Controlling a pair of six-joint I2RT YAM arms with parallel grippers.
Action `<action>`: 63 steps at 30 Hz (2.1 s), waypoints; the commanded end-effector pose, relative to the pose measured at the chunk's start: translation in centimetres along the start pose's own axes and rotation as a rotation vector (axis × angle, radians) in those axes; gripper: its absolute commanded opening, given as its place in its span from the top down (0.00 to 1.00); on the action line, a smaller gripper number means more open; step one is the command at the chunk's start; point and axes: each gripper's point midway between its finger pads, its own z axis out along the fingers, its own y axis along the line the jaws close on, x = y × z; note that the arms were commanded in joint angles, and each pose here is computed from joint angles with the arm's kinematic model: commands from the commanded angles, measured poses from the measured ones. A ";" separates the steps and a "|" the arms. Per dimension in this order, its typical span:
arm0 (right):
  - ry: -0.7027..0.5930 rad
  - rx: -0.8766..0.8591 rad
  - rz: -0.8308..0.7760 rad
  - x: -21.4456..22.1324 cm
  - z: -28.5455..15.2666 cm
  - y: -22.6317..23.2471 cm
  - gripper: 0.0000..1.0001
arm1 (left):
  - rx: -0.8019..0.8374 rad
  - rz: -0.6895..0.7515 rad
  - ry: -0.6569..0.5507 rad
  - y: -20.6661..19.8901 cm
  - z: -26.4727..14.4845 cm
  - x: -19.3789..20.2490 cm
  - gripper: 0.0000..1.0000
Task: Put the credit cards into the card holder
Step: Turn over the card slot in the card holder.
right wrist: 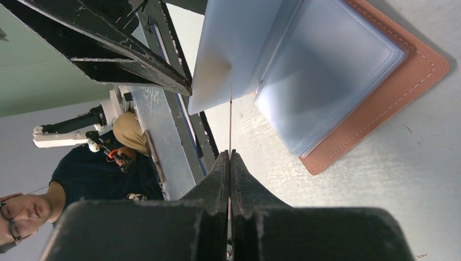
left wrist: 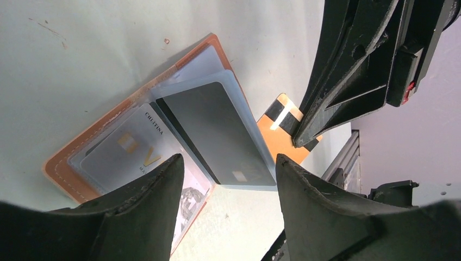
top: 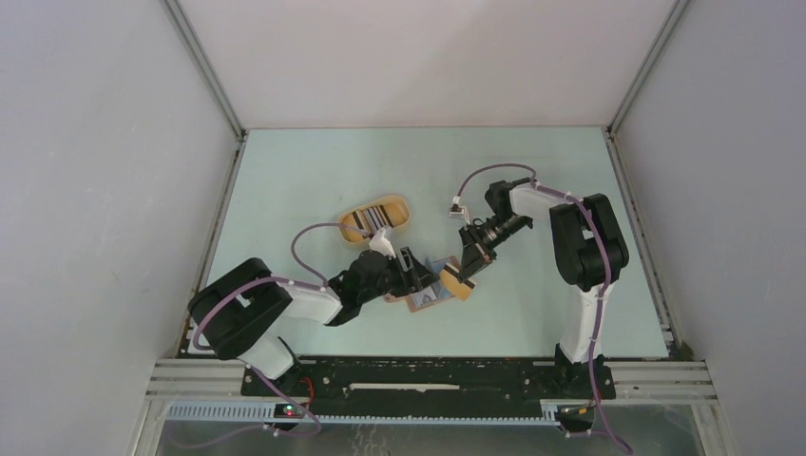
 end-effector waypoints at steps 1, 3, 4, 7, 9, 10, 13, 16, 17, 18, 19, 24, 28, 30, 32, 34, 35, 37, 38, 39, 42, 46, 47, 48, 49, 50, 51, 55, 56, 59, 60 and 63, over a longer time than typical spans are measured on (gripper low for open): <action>0.006 0.010 -0.057 -0.8 0.2 0.2 1.00 | 0.031 -0.026 -0.005 0.0 0.0 -0.1 0.32; 0.012 0.013 -0.060 -0.7 0.3 0.3 1.00 | 0.031 -0.033 -0.005 0.2 0.0 -0.1 0.31; 0.015 0.015 -0.062 -0.7 0.3 0.2 1.00 | 0.034 -0.036 -0.005 0.2 0.0 -0.1 0.30; 0.014 0.017 -0.065 -0.7 0.3 0.3 1.00 | 0.027 -0.039 -0.007 0.5 0.0 0.0 0.31; 0.015 0.018 -0.067 -0.7 0.3 0.4 1.00 | 0.024 -0.043 -0.003 0.7 -0.1 0.1 0.31; 0.014 0.021 -0.070 -0.7 0.3 0.4 1.00 | 0.023 -0.043 -0.004 0.7 0.0 0.1 0.31; 0.005 0.040 -0.084 -1.0 -0.1 0.4 1.00 | 0.020 -0.043 -0.003 0.8 -0.1 0.1 0.32; -0.017 0.068 -0.105 -1.4 -0.9 0.6 1.00 | 0.020 -0.041 -0.002 0.8 -0.1 0.2 0.33; -0.026 0.080 -0.113 -1.5 -1.3 0.6 1.00 | 0.020 -0.040 -0.002 0.8 -0.1 0.2 0.33; -0.036 0.094 -0.121 -1.6 -1.7 0.6 1.00 | 0.022 -0.040 -0.004 0.8 -0.1 0.1 0.33; -0.047 0.107 -0.127 -1.8 -2.1 0.5 1.00 | 0.023 -0.040 -0.005 0.8 -0.1 0.1 0.33; -0.133 0.171 -0.172 -2.3 -4.8 0.8 1.00 | 0.027 -0.037 -0.013 0.6 -0.3 -0.1 0.33; -0.191 0.189 -0.203 -2.4 -6.3 1.3 1.00 | 0.024 -0.033 -0.009 0.7 -0.2 0.0 0.32; -0.192 0.156 -0.226 -2.2 -6.2 2.0 1.00 | 0.024 -0.032 -0.009 0.7 -0.1 0.0 0.32; -0.188 0.113 -0.262 -2.0 -5.9 2.9 1.00 | 0.024 -0.031 -0.009 0.7 -0.1 0.0 0.32; -0.174 0.079 -0.323 -1.6 -5.4 4.1 1.00 | 0.023 -0.030 -0.008 0.8 -0.1 0.0 0.32; -0.165 0.064 -0.353 -1.4 -5.1 4.7 1.00 | 0.024 -0.030 -0.010 0.8 -0.1 -0.1 0.32; -0.140 0.028 -0.410 -0.9 -4.4 5.9 1.00 | 0.028 -0.030 -0.012 0.7 -0.2 -0.1 0.32; -0.127 0.011 -0.436 -0.7 -4.0 6.5 1.00 | 0.031 -0.029 -0.015 0.7 -0.2 -0.2 0.32; -0.115 0.001 -0.452 -0.6 -3.6 6.8 1.00 | 0.035 -0.029 -0.017 0.6 -0.2 -0.2 0.32; -0.092 -0.007 -0.461 -0.5 -2.8 7.0 1.00 | 0.049 -0.031 -0.026 0.5 -0.4 -0.3 0.32; -0.066 -0.015 -0.446 -0.2 -2.1 6.7 1.00 | 0.062 -0.033 -0.040 0.3 -0.7 -0.6 0.32; -0.062 -0.015 -0.441 -0.1 -1.9 6.6 1.00 | 0.062 -0.032 -0.042 0.3 -0.8 -0.6 0.32; -0.056 -0.014 -0.436 -0.1 -1.8 6.5 1.00 | 0.064 -0.030 -0.044 0.3 -0.8 -0.6 0.32; -0.050 -0.016 -0.432 0.0 -1.6 6.4 1.00 | 0.067 -0.031 -0.047 0.2 -0.8 -0.7 0.32; -0.045 -0.019 -0.432 0.0 -1.5 6.4 1.00 | 0.067 -0.030 -0.047 0.2 -0.9 -0.7 0.32; -0.038 -0.021 -0.430 0.1 -1.3 6.4 1.00 | 0.067 -0.029 -0.047 0.3 -0.9 -0.7 0.32; -0.008 -0.021 -0.437 0.4 -0.5 6.4 1.00 | 0.076 -0.029 -0.053 0.1 -1.0 -0.8 0.32; 0.002 -0.019 -0.438 0.5 -0.3 6.3 1.00 | 0.076 -0.030 -0.055 0.2 -1.0 -0.9 0.32; 0.016 -0.002 -0.437 0.6 0.2 5.8 1.00 | 0.078 -0.036 -0.056 0.2 -1.0 -0.9 0.32; 0.021 0.005 -0.434 0.7 0.3 5.6 1.00 | 0.081 -0.040 -0.057 0.2 -1.0 -1.0 0.32; 0.032 0.019 -0.418 0.9 0.5 5.0 1.00 | 0.082 -0.053 -0.064 0.3 -1.0 -1.2 0.32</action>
